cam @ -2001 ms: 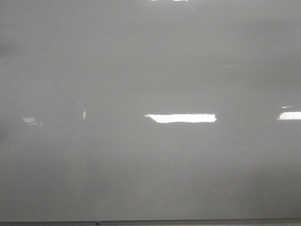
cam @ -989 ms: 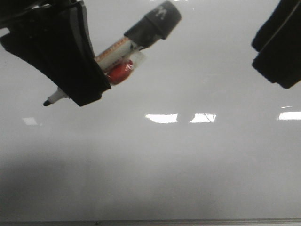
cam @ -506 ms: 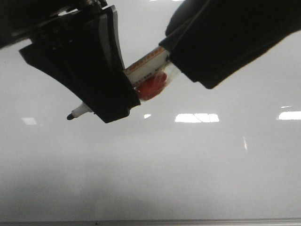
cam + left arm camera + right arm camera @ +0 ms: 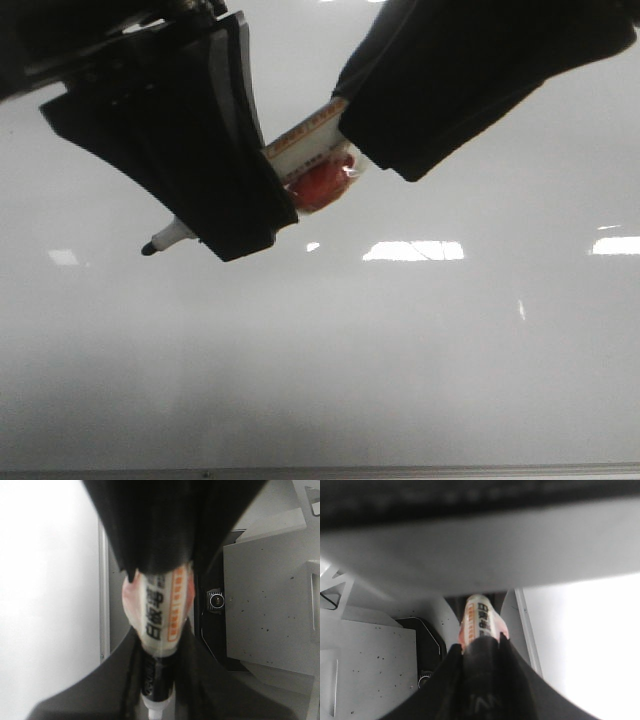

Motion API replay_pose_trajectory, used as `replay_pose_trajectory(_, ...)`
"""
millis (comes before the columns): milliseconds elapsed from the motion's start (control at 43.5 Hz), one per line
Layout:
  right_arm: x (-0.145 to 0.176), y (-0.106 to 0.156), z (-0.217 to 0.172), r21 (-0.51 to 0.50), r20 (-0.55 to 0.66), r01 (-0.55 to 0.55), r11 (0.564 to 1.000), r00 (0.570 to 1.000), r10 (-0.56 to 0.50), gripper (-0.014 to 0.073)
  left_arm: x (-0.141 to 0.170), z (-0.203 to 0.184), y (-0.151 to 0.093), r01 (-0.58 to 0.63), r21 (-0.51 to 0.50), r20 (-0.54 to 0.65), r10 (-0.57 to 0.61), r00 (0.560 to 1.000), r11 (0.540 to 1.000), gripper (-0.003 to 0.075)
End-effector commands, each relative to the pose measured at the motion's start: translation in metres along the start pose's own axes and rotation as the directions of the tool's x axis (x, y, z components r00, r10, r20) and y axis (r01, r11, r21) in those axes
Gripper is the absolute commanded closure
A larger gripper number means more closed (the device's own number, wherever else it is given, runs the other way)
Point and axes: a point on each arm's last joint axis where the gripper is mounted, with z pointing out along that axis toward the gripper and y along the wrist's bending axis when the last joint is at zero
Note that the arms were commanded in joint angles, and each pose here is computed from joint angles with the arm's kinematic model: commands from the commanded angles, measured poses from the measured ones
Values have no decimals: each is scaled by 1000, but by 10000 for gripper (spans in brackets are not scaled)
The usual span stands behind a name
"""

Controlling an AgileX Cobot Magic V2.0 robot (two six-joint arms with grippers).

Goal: Write number 7 on whiteboard

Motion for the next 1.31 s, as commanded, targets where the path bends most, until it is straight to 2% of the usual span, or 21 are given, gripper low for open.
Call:
replay_pose_trajectory(0,-16,1,-11,16,95,-20,1000,995,18,518,-11,-16,-1,-3,-50,89,7,996,999,722)
replay_pose_trajectory(46,-16,1,-11,16,95,-20,1000,995,18,545,-11,-16,-1,-1,-51,90,6,996,999,697)
replay_pose_trajectory(92,-16,1,-11,15,94,-20,1000,995,19,584,-11,-16,-1,-1,-51,90,6,996,999,641)
replay_pose_trajectory(207,-16,1,-11,15,94,-20,1000,995,19,667,-12,-16,0,8,-58,97,-2,995,998,440)
replay_pose_trajectory(253,-15,0,-11,16,94,-22,1000,995,20,659,-12,-17,1,22,-66,104,-15,994,998,368)
replay_pose_trajectory(322,-15,0,-11,17,92,-25,1000,995,24,659,-14,-22,1,31,-84,125,-20,992,996,317)
replay_pose_trajectory(414,-12,-3,-13,46,72,-56,997,996,53,659,-11,-38,0,69,-115,159,-51,986,991,312)
replay_pose_trajectory(529,-2,-11,-26,146,11,-112,983,994,111,659,4,-67,3,167,-181,215,-127,968,969,312)
replay_pose_trajectory(690,12,-20,-56,311,10,-249,917,966,259,659,31,-110,7,352,-274,318,-261,911,895,314)
replay_pose_trajectory(828,25,-14,-81,392,138,-416,821,909,394,659,59,-133,2,515,-315,406,-377,832,797,314)
replay_pose_trajectory(989,44,0,-91,446,365,-527,723,845,390,660,92,-136,-14,671,-316,457,-512,727,671,314)
replay_pose_trajectory(1104,50,1,-90,462,450,-553,693,820,354,662,101,-135,-25,698,-315,484,-524,701,643,314)
replay_pose_trajectory(1288,48,-14,-81,465,474,-582,667,800,367,662,99,-135,-26,709,-289,510,-523,683,643,314)
